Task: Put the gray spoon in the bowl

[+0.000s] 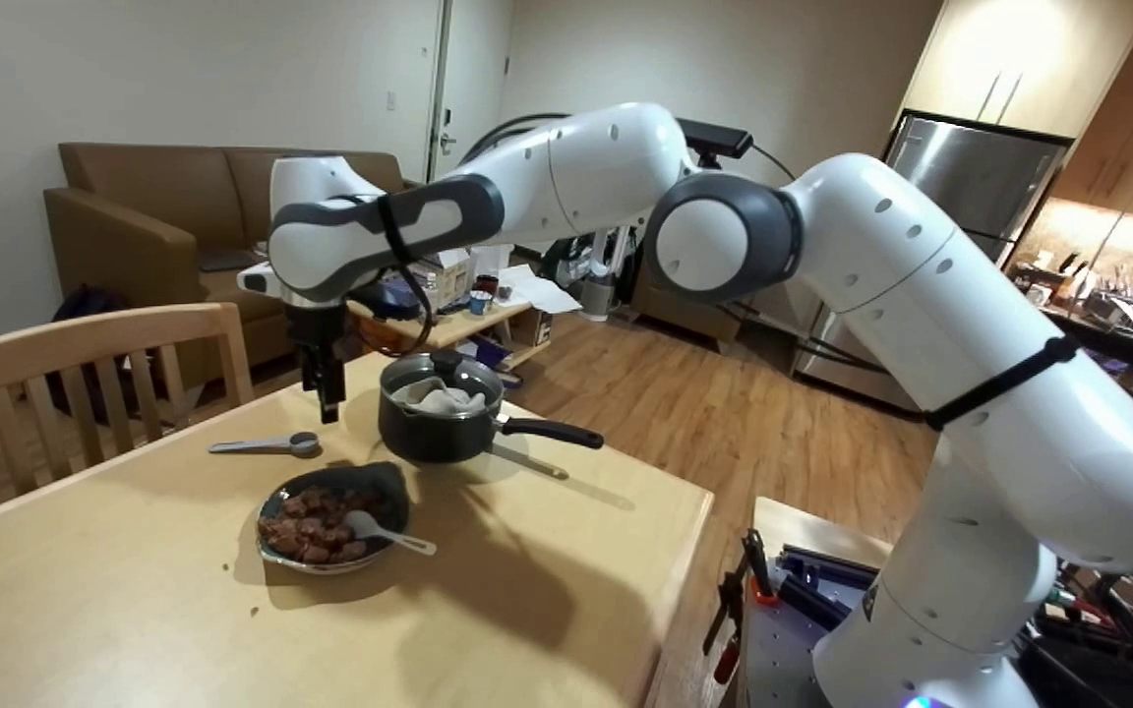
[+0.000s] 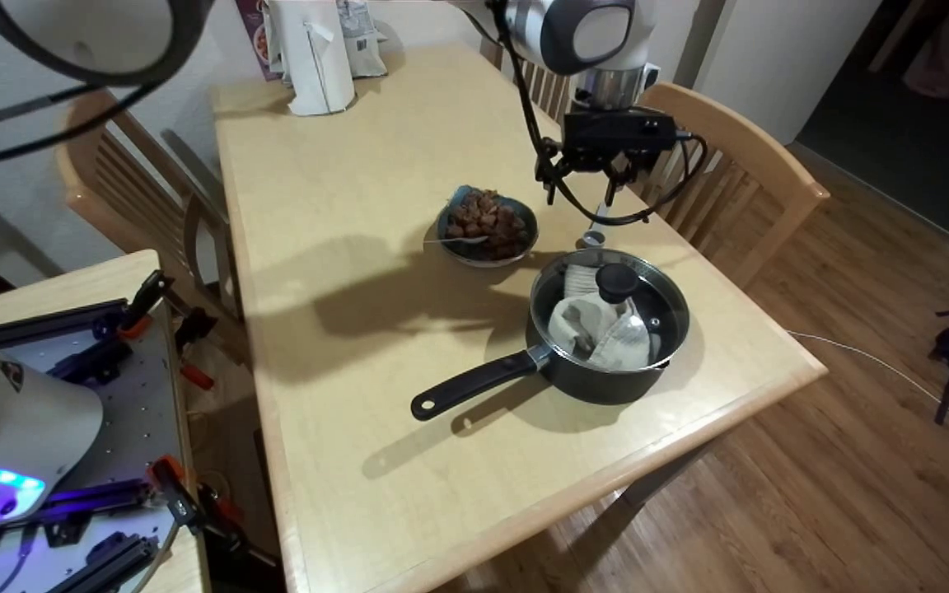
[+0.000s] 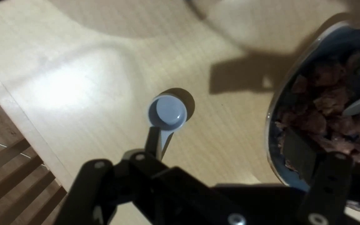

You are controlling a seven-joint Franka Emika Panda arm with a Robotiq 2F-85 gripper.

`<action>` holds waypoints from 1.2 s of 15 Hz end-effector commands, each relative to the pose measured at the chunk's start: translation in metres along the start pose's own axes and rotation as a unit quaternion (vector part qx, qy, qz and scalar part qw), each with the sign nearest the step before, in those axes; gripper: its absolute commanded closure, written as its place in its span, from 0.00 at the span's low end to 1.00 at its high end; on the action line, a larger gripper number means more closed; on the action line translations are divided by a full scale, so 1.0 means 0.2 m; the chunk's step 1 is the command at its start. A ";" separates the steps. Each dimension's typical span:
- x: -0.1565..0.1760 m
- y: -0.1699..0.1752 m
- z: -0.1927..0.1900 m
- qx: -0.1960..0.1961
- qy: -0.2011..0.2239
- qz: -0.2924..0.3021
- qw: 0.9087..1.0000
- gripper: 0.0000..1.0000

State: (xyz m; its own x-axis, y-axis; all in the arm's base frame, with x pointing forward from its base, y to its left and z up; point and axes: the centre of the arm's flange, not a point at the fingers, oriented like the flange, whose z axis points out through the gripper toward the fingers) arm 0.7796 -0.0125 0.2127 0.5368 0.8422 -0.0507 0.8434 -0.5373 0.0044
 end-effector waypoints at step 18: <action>0.22 0.16 0.23 -0.027 0.003 -0.065 0.998 0.00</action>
State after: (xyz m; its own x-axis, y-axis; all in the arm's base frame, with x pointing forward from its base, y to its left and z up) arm 0.7982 0.0141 0.1642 0.4368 0.8991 -0.0285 0.8995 -0.4363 0.0244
